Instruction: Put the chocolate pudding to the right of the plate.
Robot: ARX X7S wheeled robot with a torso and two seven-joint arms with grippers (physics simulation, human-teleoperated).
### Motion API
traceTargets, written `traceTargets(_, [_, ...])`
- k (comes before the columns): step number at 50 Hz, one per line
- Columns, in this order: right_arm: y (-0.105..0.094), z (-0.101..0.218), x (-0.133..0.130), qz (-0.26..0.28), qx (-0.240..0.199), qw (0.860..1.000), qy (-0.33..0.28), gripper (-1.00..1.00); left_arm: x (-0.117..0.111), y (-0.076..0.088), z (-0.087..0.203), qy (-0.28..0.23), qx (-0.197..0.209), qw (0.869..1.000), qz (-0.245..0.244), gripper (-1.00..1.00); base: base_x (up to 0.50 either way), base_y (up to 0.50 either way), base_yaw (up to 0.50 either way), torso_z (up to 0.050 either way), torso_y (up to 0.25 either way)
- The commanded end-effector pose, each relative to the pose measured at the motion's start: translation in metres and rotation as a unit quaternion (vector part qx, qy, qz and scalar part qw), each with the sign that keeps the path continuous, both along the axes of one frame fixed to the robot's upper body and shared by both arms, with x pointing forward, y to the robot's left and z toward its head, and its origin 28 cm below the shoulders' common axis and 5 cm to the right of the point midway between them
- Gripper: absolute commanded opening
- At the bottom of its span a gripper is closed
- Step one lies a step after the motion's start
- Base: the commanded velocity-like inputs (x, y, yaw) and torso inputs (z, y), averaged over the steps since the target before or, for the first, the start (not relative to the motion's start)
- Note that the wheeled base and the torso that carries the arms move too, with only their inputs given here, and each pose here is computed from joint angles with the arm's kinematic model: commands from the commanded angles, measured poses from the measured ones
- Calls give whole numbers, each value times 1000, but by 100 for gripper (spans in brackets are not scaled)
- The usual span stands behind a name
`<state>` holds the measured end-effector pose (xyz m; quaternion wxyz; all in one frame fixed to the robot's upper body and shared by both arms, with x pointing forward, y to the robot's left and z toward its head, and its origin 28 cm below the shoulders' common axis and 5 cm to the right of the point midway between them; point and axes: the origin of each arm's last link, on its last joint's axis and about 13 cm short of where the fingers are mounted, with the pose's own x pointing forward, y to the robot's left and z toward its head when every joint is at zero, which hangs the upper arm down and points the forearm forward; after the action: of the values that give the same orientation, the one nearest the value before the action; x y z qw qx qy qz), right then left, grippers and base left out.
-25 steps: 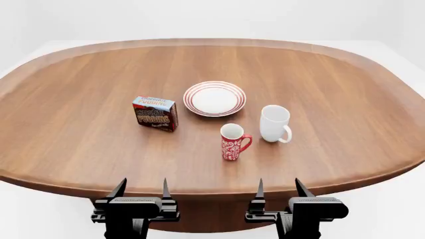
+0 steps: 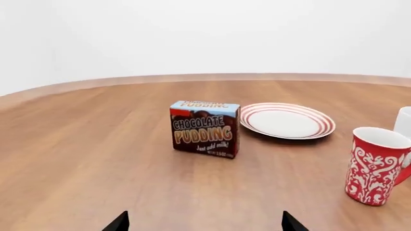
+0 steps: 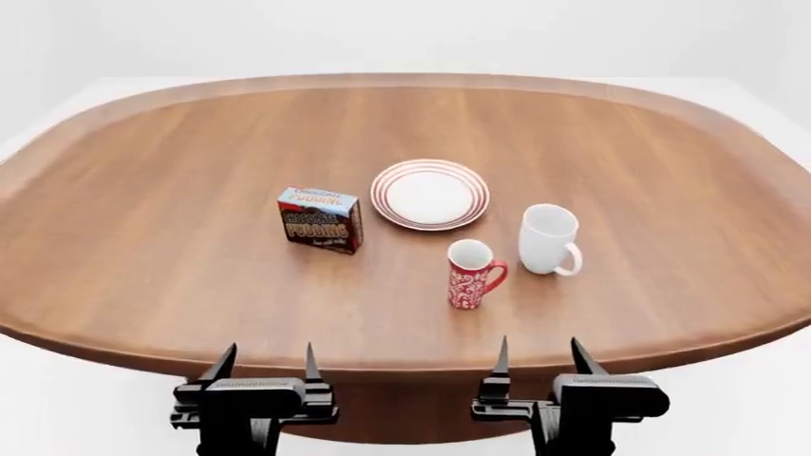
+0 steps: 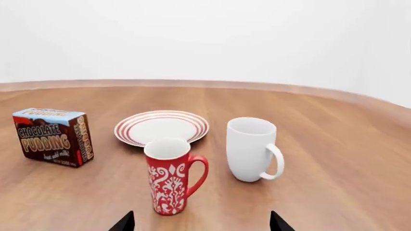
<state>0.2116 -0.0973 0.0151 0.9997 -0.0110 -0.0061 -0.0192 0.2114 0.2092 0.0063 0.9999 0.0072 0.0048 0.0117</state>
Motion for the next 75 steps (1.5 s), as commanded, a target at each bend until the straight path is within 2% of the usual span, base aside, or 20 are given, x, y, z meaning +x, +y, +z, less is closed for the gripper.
traceTargets(1, [2,0,1,-1,-16,1000,-8,100,0,3,-1,0,3,1000,7,100,55,500,0,0,0])
traceTargets(21, [2,0,0,-1,-5,1000,-7,100,0,5,0,0,3,1000,12,100,54,500,0,0,0])
traceTargets(25, [2,12,7,-7,-12,1000,-8,100,7,7,9,17,-9,1000,9,100,30,193,0,0,0])
traceTargets(26, [0,28,13,7,-6,1000,6,100,13,9,23,14,-2,1000,9,100,0,0,0,0,0])
traceTargets(27, [-2,44,18,11,-4,1000,3,100,17,10,39,12,-8,1000,3,100,0,0,0,0,0])
traceTargets(28, [-5,72,26,16,-4,1000,-8,100,27,14,67,-1,2,1000,-1,100,0,0,0,0,0])
traceTargets(30, [-8,99,34,28,0,1000,-12,100,35,18,96,-3,4,1000,-5,100,0,0,0,0,0])
traceTargets(31, [-12,123,42,26,6,999,-19,100,42,21,120,-23,17,1000,-3,100,0,0,0,0,0])
traceTargets(33, [-15,137,46,21,2,998,-54,100,44,22,133,-32,14,999,-11,100,0,0,0,0,0])
traceTargets(34, [-16,144,47,11,-14,998,-62,100,47,23,138,-40,23,999,-3,100,492,0,0,0,0])
traceTargets(48, [-19,156,47,17,-17,997,-68,100,48,24,139,-52,32,998,-6,100,500,0,0,0,0])
traceTargets(75, [-22,160,47,21,-17,997,-68,100,51,27,139,-54,38,998,0,100,500,0,0,0,1])
